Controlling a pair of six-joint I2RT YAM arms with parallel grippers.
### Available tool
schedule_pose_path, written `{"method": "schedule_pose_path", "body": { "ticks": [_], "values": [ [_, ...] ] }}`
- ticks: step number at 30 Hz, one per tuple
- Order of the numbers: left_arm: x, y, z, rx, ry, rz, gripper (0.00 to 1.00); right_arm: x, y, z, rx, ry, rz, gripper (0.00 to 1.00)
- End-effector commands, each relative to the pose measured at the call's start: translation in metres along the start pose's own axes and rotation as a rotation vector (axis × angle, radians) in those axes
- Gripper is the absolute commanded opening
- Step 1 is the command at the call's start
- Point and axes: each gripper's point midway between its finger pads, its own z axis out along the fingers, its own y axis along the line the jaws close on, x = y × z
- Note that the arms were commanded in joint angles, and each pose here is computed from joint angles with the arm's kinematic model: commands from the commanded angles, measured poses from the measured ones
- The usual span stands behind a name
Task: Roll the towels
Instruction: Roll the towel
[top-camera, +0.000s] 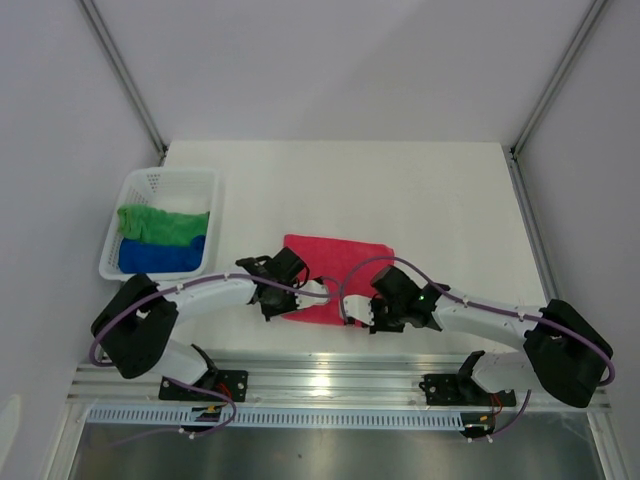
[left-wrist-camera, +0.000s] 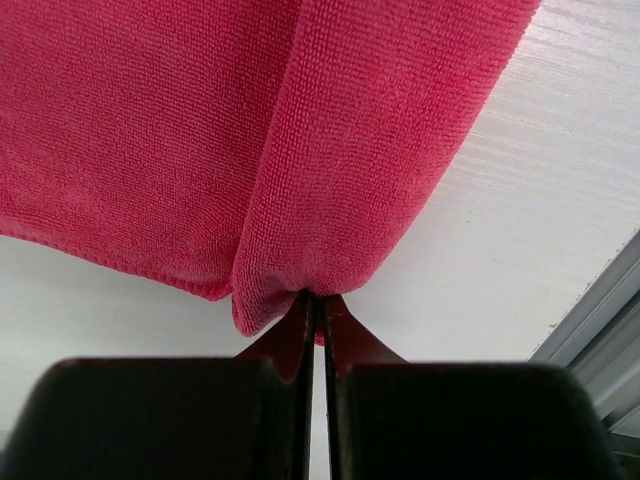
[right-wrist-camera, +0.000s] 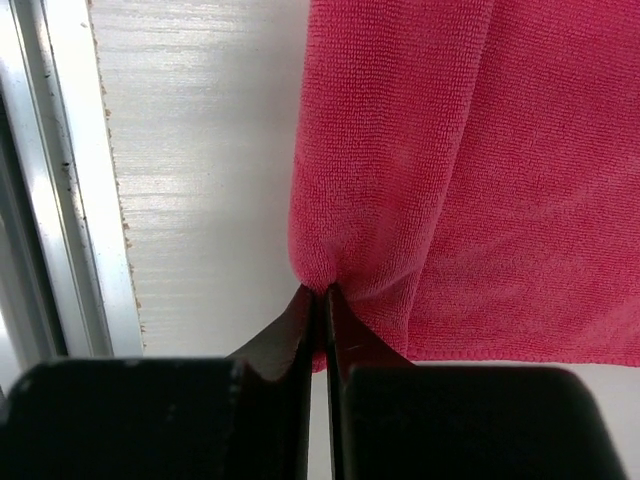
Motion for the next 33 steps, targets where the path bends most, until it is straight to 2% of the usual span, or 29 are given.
{"method": "schedule_pose_path", "body": {
  "ticks": [1,7,11,16,24,27,33],
  "values": [
    [-0.001,0.004,-0.007,-0.053,-0.029,-0.048,0.01,0.010,0.024,-0.009,-0.108,0.052,0.037,0.00],
    [-0.002,-0.020,-0.021,0.054,-0.053,-0.091,0.01,-0.008,0.040,-0.028,-0.191,-0.012,0.059,0.00],
    [0.006,-0.028,-0.026,0.078,-0.026,-0.102,0.01,-0.011,0.050,-0.039,-0.248,-0.013,0.070,0.00],
    [0.004,-0.036,-0.039,0.109,-0.051,-0.100,0.01,-0.019,0.056,-0.046,-0.280,-0.046,0.071,0.00],
    [-0.005,-0.046,-0.085,0.152,-0.101,-0.081,0.01,-0.053,0.060,-0.077,-0.329,-0.151,0.085,0.00],
    [-0.014,-0.043,-0.087,0.162,-0.124,-0.059,0.01,-0.051,0.058,-0.073,-0.338,-0.139,0.094,0.00],
    [-0.020,-0.016,-0.068,0.207,-0.073,-0.114,0.01,-0.027,0.049,-0.055,-0.421,-0.077,0.236,0.00]
  ]
}}
